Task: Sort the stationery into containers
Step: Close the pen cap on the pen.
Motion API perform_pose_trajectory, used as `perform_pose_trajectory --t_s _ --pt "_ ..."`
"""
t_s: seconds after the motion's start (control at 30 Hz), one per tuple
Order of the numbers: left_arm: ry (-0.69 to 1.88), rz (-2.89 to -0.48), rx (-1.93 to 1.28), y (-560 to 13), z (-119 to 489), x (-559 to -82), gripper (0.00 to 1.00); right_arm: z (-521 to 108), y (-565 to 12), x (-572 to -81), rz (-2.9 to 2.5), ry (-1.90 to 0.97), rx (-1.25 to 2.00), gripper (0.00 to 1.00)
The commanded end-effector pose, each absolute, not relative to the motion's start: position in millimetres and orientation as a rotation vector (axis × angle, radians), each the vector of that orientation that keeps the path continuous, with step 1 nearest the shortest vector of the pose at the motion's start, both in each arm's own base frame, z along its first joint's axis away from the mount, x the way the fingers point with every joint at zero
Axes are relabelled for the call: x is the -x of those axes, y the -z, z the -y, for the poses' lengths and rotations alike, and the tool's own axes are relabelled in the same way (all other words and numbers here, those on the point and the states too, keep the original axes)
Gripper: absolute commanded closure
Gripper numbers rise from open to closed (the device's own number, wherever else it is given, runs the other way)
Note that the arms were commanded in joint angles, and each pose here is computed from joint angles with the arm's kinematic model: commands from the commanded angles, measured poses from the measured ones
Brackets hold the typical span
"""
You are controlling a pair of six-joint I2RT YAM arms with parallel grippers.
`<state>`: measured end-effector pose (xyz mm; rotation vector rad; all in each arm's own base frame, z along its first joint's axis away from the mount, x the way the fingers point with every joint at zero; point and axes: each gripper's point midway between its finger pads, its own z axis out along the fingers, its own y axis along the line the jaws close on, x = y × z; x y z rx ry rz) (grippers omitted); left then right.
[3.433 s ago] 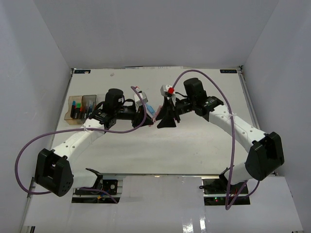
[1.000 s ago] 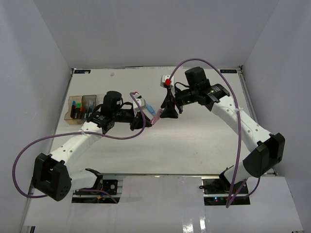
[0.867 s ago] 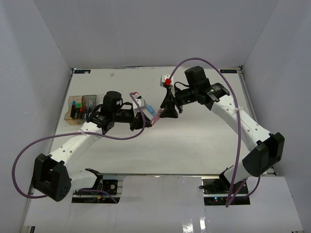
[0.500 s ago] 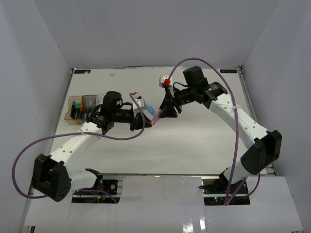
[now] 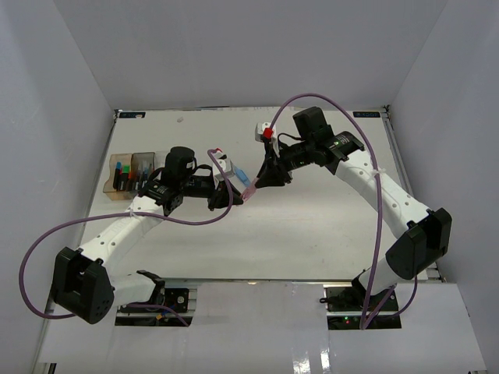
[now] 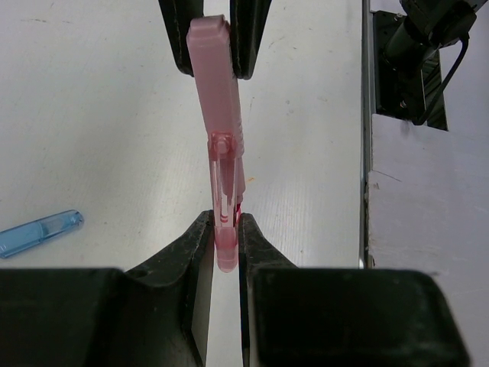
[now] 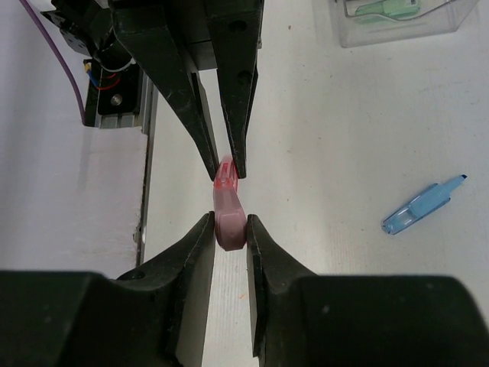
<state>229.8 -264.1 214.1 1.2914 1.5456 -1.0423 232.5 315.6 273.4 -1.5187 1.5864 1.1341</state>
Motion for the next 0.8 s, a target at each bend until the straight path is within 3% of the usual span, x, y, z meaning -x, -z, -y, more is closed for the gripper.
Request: perform_pose_trajectory --t_s 0.0,0.23,0.77 --pt "1.056 -1.487 -1.313 -223 264 -222 1.00 -317 -291 -234 -1.529 -1.125 1.519 0.76" --pt "1.055 -1.494 -1.308 -223 264 -223 1.00 -315 -292 -233 -1.523 -1.112 1.520 0.86" --pt "1.068 -1.507 -1.274 -228 267 -227 1.00 -326 -276 -218 -1.534 -1.168 1.558 0.92"
